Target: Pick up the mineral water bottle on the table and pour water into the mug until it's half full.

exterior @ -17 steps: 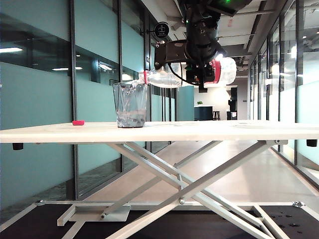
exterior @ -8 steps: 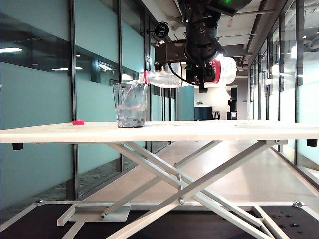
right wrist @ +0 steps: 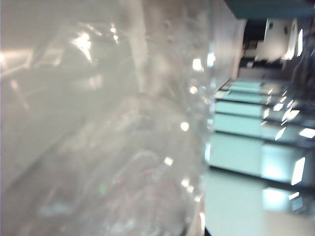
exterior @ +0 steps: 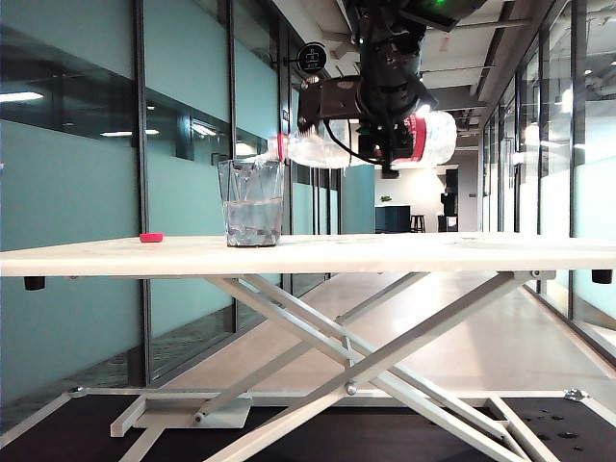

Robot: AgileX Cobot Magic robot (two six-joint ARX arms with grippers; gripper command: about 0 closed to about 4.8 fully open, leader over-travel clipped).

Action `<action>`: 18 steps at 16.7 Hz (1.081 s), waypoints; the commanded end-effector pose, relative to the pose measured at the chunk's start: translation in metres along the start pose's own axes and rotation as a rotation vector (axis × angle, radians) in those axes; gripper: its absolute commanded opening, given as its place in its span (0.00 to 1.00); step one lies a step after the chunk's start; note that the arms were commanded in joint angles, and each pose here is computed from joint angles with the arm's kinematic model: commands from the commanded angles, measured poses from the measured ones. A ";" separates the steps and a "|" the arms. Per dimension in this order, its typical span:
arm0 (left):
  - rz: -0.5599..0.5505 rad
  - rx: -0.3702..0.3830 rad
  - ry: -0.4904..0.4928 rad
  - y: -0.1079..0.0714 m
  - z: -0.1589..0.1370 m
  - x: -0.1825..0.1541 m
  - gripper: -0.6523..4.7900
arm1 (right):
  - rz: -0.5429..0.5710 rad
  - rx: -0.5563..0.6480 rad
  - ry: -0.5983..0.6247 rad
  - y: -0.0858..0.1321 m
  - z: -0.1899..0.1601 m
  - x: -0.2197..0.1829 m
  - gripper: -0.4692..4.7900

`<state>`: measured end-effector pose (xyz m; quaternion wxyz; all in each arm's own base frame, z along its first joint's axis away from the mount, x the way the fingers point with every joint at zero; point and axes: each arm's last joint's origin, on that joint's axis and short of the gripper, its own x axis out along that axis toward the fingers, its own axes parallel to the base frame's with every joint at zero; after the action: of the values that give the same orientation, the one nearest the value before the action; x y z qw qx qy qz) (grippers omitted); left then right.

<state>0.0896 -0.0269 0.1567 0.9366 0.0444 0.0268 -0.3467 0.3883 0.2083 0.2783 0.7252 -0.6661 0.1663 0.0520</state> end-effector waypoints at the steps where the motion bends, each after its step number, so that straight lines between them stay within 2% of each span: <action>1: -0.004 0.009 -0.006 0.000 0.001 0.000 0.11 | -0.029 0.278 -0.053 -0.012 0.002 -0.006 0.47; 3: -0.004 0.009 -0.006 0.000 0.001 0.000 0.11 | 0.033 0.411 -0.127 -0.014 0.001 -0.011 0.47; 7: -0.004 0.009 -0.006 0.000 0.001 0.000 0.11 | 0.121 0.697 -0.269 -0.032 -0.010 -0.019 0.47; 9: -0.004 0.009 -0.006 0.000 0.001 0.000 0.11 | 0.253 0.962 -0.399 -0.044 -0.026 -0.012 0.47; 11: -0.004 0.009 -0.006 0.000 0.001 0.000 0.11 | 0.345 1.117 -0.510 -0.047 -0.043 0.001 0.47; 14: -0.004 0.021 -0.006 0.000 0.001 0.000 0.11 | 0.386 1.248 -0.725 -0.034 -0.066 0.015 0.46; 18: -0.004 0.058 -0.006 0.000 0.001 0.000 0.11 | 0.397 1.289 -0.800 0.002 -0.074 0.035 0.46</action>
<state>0.0896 -0.0269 0.1567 0.9355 0.0640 0.0195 -0.3470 0.4056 0.1301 0.2587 0.9521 -0.0119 0.0340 0.3036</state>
